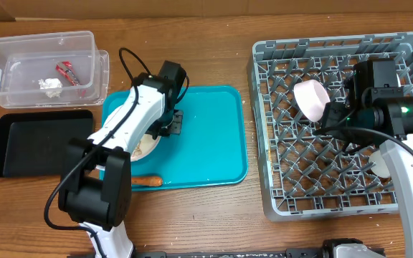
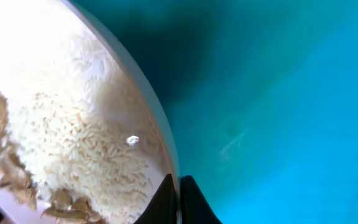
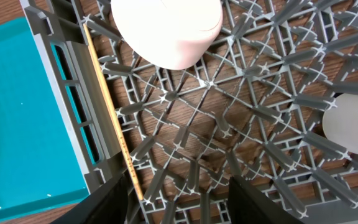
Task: Sort waste into correct bins and load items into the dishwasher
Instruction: 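Grasp the rim of the white plate with the left gripper and lift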
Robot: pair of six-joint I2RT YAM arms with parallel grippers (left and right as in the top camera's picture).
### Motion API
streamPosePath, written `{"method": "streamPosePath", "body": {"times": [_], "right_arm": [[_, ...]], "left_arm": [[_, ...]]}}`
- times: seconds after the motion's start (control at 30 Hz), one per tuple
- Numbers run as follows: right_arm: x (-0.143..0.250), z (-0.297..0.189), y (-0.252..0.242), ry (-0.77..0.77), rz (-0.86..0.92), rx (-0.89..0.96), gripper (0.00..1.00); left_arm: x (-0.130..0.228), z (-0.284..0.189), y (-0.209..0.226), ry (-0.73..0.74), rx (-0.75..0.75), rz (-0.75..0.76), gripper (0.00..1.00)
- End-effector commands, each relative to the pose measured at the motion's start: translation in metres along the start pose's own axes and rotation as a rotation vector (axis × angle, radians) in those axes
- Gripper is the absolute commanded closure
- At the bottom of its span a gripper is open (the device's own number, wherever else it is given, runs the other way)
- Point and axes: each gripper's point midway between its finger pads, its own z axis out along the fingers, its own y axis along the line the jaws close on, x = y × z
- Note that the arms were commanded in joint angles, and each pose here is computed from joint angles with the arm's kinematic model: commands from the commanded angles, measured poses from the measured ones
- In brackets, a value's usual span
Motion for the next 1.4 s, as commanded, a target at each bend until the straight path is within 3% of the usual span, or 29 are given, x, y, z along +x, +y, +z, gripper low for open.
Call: {"method": "streamPosePath", "body": {"times": [0.0,0.7,1.17,1.37], "right_arm": [[-0.003,-0.004,0.002,-0.014,-0.003,-0.010,0.46],[-0.003,-0.004,0.001,-0.011,-0.006,-0.008,0.46],[0.001,-0.004,0.000,0.003,-0.006,-0.004,0.46],[0.001,-0.004,0.000,0.004,-0.006,-0.004,0.46]], "left_arm": [[-0.012,-0.014,0.004,-0.026,-0.016,0.005,0.96],[-0.011,-0.064,0.050,-0.003,-0.065,-0.131,0.96],[-0.009,-0.069,0.133,-0.033,0.055,-0.274,0.96],[-0.010,-0.066,0.158,-0.067,0.213,-0.342,0.96]]}}
